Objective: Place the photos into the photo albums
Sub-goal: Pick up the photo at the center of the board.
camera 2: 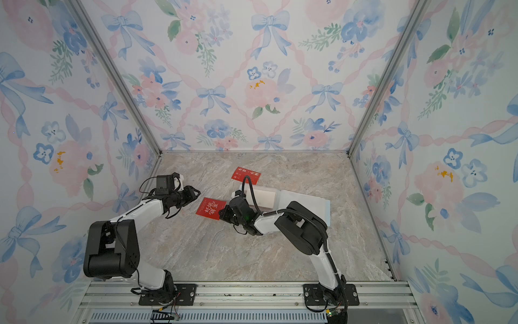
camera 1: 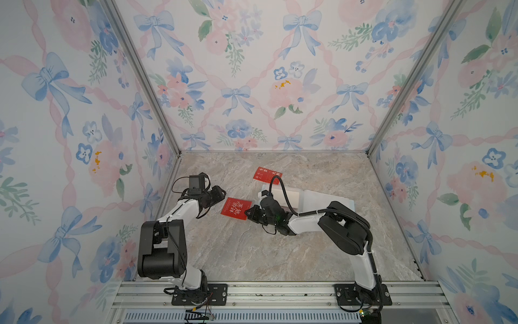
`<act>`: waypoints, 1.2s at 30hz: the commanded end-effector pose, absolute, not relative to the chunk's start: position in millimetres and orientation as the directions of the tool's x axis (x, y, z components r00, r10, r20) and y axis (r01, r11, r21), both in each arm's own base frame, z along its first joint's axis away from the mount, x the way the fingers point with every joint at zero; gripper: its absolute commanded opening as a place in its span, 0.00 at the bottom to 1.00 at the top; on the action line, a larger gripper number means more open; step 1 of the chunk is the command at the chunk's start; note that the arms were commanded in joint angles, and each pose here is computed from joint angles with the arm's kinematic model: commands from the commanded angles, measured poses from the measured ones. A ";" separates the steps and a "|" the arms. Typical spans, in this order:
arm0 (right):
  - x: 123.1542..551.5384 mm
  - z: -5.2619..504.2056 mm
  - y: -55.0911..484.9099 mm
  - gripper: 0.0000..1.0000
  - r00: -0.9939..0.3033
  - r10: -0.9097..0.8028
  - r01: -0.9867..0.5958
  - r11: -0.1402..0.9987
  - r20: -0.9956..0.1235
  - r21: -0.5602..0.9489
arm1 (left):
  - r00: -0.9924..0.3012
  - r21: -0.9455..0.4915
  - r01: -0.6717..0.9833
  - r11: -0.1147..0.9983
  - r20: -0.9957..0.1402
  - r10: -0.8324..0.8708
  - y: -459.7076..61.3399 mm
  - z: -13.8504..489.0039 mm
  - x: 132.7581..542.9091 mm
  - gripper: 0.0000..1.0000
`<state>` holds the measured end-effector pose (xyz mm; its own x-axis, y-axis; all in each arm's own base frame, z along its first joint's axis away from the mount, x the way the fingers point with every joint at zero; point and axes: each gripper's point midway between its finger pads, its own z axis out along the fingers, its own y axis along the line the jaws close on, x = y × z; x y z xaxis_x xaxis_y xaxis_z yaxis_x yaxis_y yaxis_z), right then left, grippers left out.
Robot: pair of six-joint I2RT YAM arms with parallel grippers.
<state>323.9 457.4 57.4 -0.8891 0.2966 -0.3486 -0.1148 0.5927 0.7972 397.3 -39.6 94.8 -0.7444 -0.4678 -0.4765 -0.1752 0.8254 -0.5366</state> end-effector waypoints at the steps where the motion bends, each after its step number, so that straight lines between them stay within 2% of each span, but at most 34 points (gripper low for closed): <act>1: 317.0 66.7 456.2 0.03 -0.897 0.194 -0.177 0.666 -0.397 0.725 | -0.740 -0.544 -0.185 0.819 -0.471 -0.480 -40.9 98.4 390.5 0.42; 10: 308.4 109.2 431.1 0.05 -0.859 0.055 -0.329 0.704 -0.509 0.630 | -0.742 -0.520 -0.154 0.840 -0.501 -0.446 -58.0 104.6 386.3 0.42; 14: 308.6 133.1 415.2 0.05 -0.865 0.005 -0.377 0.654 -0.502 0.656 | -0.750 -0.524 -0.139 0.841 -0.498 -0.434 -69.8 105.5 389.3 0.42; 19: 313.3 160.2 368.6 0.05 -0.859 -0.002 -0.386 0.658 -0.511 0.647 | -0.756 -0.532 -0.103 0.840 -0.507 -0.414 -87.7 114.0 396.0 0.42; 24: 319.0 181.5 310.6 0.06 -0.869 0.047 -0.348 0.651 -0.493 0.675 | -0.761 -0.554 -0.068 0.830 -0.510 -0.402 -108.2 124.7 400.6 0.42; 28: 320.9 178.6 254.5 0.06 -0.865 0.061 -0.318 0.702 -0.498 0.638 | -0.763 -0.547 -0.050 0.835 -0.519 -0.386 -121.0 127.9 401.7 0.42; 36: 322.0 171.4 161.6 0.06 -0.848 0.244 -0.148 0.743 -0.470 0.653 | -0.795 -0.548 -0.022 0.837 -0.497 -0.346 -148.7 117.9 405.8 0.42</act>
